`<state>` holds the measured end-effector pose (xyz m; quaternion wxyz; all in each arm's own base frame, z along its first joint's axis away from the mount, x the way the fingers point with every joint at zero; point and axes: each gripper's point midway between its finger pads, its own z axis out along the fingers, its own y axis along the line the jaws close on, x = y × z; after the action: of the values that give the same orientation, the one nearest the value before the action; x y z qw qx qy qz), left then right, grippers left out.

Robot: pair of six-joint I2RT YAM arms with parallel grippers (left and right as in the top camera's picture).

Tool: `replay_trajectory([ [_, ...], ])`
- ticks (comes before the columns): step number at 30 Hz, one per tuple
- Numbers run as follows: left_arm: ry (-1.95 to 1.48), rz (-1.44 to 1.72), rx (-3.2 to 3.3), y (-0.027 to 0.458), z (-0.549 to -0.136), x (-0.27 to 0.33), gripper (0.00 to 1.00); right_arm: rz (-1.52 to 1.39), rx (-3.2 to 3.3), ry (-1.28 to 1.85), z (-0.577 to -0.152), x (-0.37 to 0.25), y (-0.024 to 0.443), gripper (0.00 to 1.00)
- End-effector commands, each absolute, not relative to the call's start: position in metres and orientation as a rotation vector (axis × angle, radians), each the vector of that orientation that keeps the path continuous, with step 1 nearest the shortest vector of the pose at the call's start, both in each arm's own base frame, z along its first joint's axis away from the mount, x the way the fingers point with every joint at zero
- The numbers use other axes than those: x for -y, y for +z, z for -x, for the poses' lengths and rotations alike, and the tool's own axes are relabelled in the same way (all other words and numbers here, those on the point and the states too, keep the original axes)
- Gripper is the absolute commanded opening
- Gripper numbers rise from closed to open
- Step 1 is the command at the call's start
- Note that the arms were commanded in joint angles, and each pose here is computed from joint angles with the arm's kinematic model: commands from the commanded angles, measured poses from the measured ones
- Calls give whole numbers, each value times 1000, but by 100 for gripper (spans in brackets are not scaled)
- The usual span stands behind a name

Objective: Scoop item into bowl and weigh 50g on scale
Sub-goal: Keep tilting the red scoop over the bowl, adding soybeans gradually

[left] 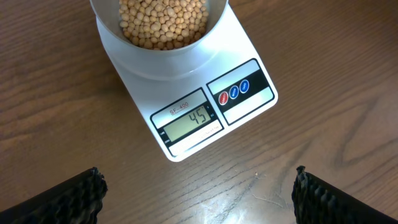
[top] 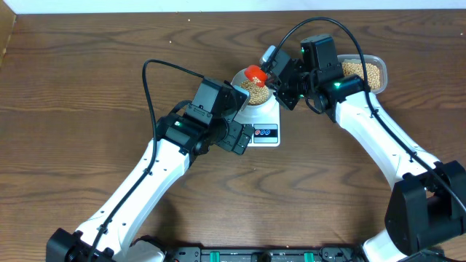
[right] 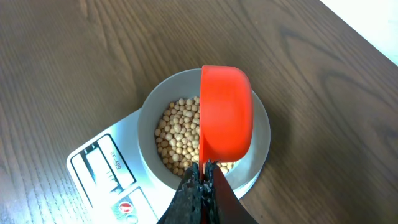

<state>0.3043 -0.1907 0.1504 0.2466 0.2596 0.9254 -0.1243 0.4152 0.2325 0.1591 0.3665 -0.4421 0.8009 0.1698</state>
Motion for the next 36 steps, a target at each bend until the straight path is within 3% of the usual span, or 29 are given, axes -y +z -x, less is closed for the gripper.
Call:
replay_trajectory([
  [1, -348, -711, -2512, 154, -305, 190, 98, 1153, -2017, 439, -412, -235, 171, 1],
  [36, -348, -711, -2512, 154, -305, 190, 98, 862, -2151, 665, -417, -224, 179, 1],
])
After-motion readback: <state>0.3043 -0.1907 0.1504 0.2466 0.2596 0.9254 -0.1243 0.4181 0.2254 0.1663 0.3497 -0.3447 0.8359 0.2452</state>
